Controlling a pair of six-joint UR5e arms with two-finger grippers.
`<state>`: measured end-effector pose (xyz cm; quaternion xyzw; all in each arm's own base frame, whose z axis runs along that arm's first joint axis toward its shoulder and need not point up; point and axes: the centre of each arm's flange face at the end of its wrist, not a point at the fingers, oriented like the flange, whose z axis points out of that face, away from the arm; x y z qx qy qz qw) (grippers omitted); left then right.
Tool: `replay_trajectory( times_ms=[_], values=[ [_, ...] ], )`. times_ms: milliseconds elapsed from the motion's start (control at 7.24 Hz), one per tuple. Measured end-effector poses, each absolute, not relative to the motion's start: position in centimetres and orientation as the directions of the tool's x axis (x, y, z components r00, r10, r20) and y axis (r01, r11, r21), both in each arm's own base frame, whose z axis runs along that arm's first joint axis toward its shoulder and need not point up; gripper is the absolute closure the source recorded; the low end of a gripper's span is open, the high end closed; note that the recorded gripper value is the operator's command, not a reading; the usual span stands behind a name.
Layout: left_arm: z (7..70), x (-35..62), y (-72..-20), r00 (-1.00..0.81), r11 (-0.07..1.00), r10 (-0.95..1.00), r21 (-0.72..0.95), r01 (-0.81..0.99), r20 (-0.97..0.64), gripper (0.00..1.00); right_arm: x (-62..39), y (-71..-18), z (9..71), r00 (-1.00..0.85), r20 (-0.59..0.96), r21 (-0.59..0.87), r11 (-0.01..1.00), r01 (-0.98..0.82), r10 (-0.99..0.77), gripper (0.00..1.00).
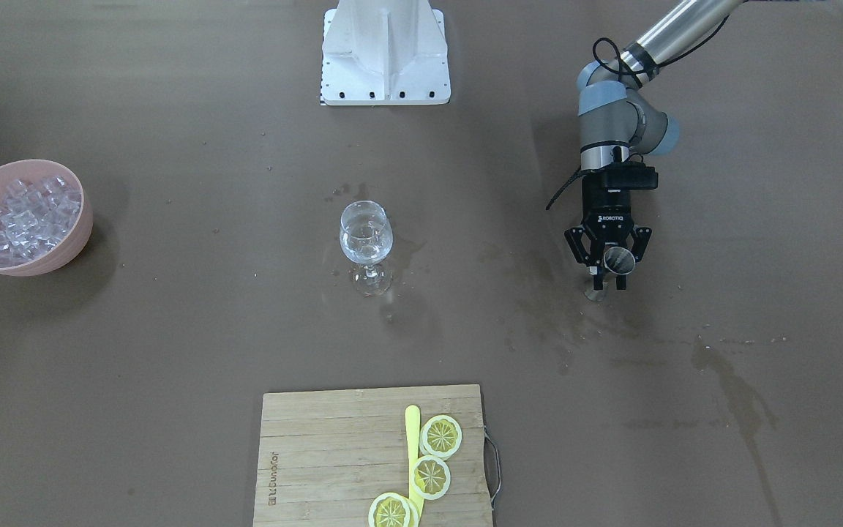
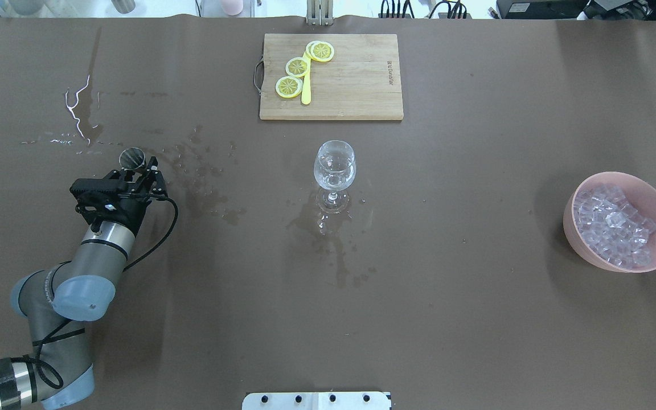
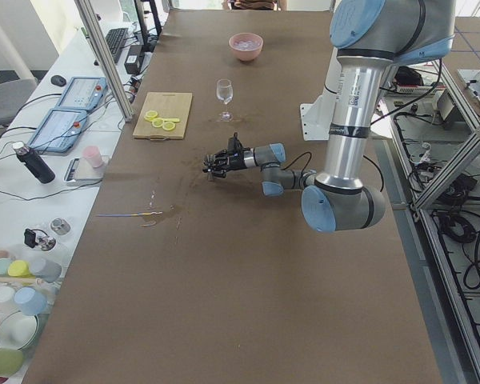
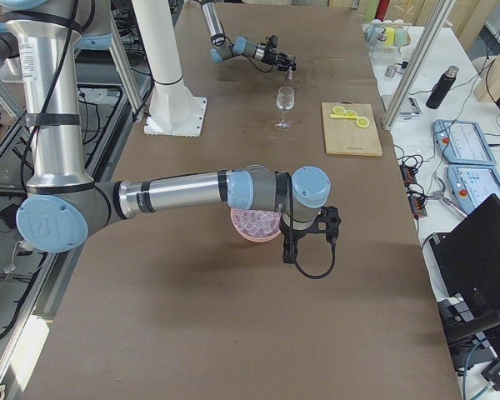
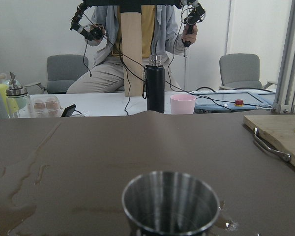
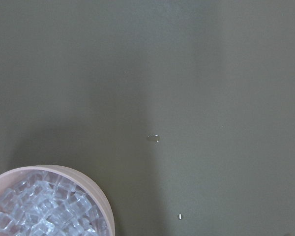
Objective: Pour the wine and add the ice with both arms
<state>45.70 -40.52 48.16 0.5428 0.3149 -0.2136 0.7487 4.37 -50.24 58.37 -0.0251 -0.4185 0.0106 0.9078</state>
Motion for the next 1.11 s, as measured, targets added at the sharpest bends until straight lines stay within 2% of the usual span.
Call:
replay_trajectory(
  times_ms=[138, 276, 1105],
  values=[
    [48.2, 45.7, -40.5, 0.711, 0.321, 0.023, 0.679, 0.660, -0.703, 0.15, 4.4, -50.2, 58.4, 0.650, 0.759, -0.055, 0.999, 0.001, 0.041, 0.00],
    [48.2, 45.6, -40.5, 0.718, 0.322, 0.027, 0.686, 0.653, -0.696, 0.02, 4.4, -50.2, 58.3, 0.650, 0.759, -0.054, 0.999, 0.001, 0.041, 0.00],
    [47.1, 41.7, -39.0, 0.749, 0.300, 0.082, 0.733, 0.611, -0.657, 0.02, 4.4, -50.2, 58.1, 0.648, 0.760, -0.051, 0.999, 0.000, 0.039, 0.00]
  ],
)
